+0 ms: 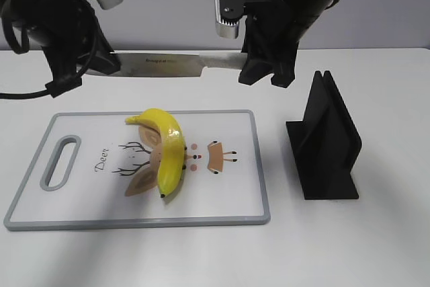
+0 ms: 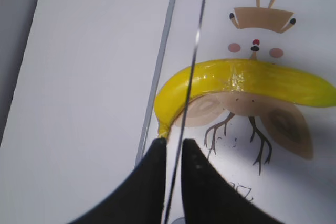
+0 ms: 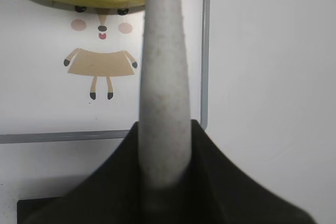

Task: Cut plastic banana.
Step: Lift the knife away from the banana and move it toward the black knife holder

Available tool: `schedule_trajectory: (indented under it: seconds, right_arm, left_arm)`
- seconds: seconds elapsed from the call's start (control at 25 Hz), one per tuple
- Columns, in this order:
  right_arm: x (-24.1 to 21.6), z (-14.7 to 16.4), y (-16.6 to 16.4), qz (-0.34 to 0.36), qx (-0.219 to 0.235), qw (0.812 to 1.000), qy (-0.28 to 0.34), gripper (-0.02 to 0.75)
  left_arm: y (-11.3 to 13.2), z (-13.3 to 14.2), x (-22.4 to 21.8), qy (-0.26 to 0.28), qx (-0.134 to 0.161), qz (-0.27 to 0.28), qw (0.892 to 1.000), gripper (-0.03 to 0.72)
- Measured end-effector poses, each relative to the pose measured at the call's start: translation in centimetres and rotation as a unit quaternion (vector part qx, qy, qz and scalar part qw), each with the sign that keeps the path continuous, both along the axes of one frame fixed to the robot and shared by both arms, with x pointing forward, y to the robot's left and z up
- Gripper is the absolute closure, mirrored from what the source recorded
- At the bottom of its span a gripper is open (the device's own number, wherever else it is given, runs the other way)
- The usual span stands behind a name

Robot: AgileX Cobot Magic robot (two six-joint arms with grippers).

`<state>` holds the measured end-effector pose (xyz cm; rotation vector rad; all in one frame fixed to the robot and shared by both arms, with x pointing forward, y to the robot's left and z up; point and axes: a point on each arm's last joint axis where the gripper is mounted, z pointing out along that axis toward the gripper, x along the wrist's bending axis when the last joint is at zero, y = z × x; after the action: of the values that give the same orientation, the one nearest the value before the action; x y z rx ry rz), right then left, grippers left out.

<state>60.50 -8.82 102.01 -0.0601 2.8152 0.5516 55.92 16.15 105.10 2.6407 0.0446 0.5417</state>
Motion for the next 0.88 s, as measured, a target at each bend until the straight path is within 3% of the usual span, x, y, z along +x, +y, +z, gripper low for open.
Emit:
schedule_trajectory:
  seconds: [0.08, 0.32, 0.4, 0.64, 0.88]
  right_arm:
    - [0.0, 0.0, 0.0, -0.002, 0.001, 1.000, 0.001, 0.577]
    - [0.1, 0.0, 0.0, -0.015, 0.007, 1.000, 0.002, 0.577]
    - [0.1, 0.0, 0.0, -0.016, 0.007, 1.000, 0.002, 0.577]
    - [0.1, 0.2, 0.0, -0.016, 0.005, 1.000, -0.002, 0.577]
    - [-0.2, 1.2, -0.2, -0.027, 0.012, 1.000, -0.009, 0.580]
  left_arm:
    - [0.0, 0.0, 0.0, -0.001, -0.003, 0.003, 1.000, 0.610]
    - [-0.2, 0.1, 0.0, 0.002, -0.016, 0.009, 1.000, 0.149]
    - [-0.2, 0.2, 0.1, 0.000, -0.019, 0.011, 1.000, 0.069]
    - [-0.1, 1.4, -0.2, -0.018, -0.036, 0.030, 0.999, 0.044]
    - [0.8, 3.9, -1.1, -0.014, -0.095, 0.146, 0.985, 0.053]
